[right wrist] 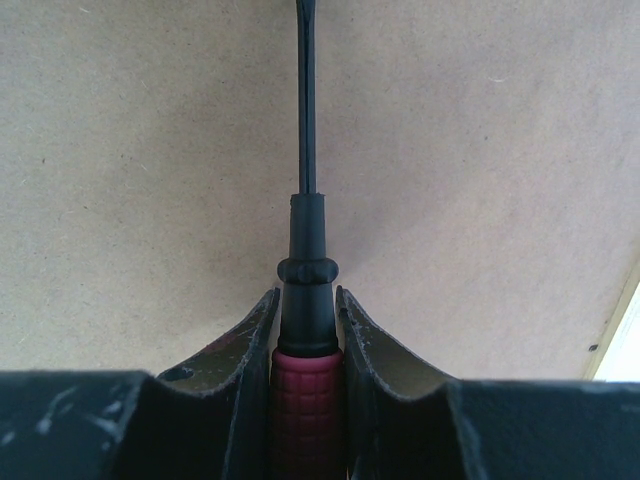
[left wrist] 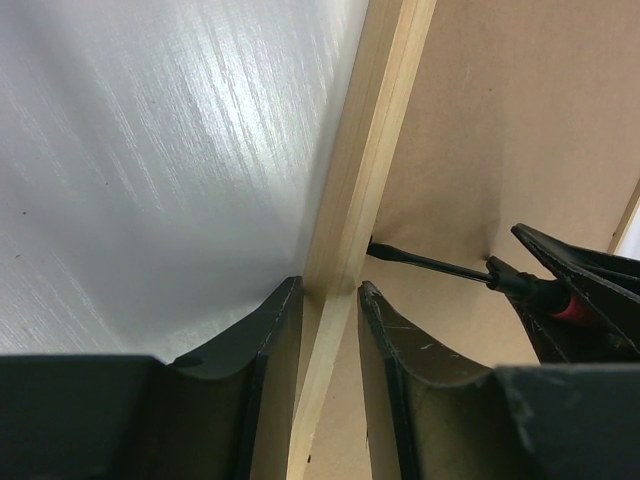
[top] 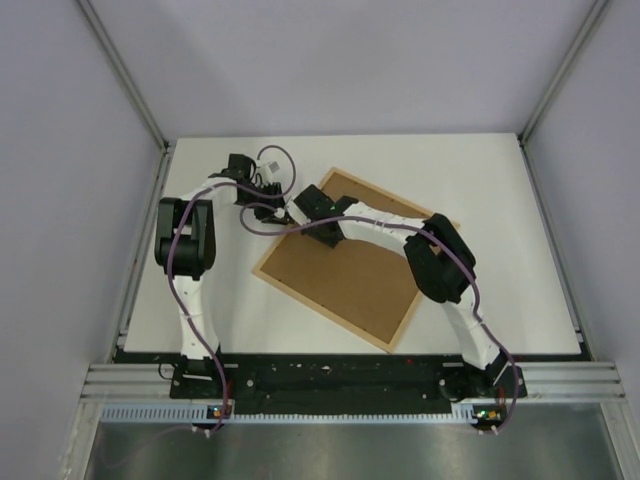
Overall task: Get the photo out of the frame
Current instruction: Release the photo frame item from the photo frame.
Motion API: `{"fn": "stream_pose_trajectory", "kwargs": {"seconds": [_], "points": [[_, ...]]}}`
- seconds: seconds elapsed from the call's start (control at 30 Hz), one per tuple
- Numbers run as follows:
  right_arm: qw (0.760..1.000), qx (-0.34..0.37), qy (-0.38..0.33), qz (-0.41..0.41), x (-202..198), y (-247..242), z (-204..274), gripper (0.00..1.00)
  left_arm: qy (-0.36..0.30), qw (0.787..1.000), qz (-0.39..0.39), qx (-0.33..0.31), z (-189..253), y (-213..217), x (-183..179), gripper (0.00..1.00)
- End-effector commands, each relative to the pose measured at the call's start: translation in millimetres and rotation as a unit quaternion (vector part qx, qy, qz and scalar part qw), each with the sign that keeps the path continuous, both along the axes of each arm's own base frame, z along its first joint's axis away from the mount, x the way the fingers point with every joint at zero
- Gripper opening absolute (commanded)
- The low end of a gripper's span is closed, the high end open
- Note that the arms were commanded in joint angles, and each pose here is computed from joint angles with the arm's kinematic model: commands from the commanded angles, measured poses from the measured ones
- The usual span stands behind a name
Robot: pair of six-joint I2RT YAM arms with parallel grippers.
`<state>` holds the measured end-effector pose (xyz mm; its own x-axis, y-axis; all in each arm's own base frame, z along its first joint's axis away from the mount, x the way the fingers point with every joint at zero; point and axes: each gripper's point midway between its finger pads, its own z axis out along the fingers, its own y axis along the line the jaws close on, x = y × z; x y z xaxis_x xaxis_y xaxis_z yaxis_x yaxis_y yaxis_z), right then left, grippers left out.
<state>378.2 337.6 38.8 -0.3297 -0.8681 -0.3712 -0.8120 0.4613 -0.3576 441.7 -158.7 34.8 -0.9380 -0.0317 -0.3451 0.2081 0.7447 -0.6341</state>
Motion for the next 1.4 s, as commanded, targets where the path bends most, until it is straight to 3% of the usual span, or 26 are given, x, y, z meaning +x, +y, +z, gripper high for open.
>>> {"fn": "stream_pose_trajectory", "kwargs": {"seconds": [0.0, 0.33, 1.37], "points": [[1.000, -0.003, -0.028, 0.006, 0.9, -3.4, 10.8, 0.00, -0.012, 1.000, -0.003, -0.003, 2.4, -1.9, 3.4, 0.33], [0.999, -0.006, -0.032, 0.012, 2.3, -3.4, 10.8, 0.00, -0.004, 1.000, 0.012, 0.012, -4.6, 2.6, 5.1, 0.28], [0.997, -0.053, -0.037, 0.031, -6.0, -12.8, -2.6, 0.00, 0.000, 1.000, 0.012, 0.011, -8.0, 1.1, 2.6, 0.27]]}}
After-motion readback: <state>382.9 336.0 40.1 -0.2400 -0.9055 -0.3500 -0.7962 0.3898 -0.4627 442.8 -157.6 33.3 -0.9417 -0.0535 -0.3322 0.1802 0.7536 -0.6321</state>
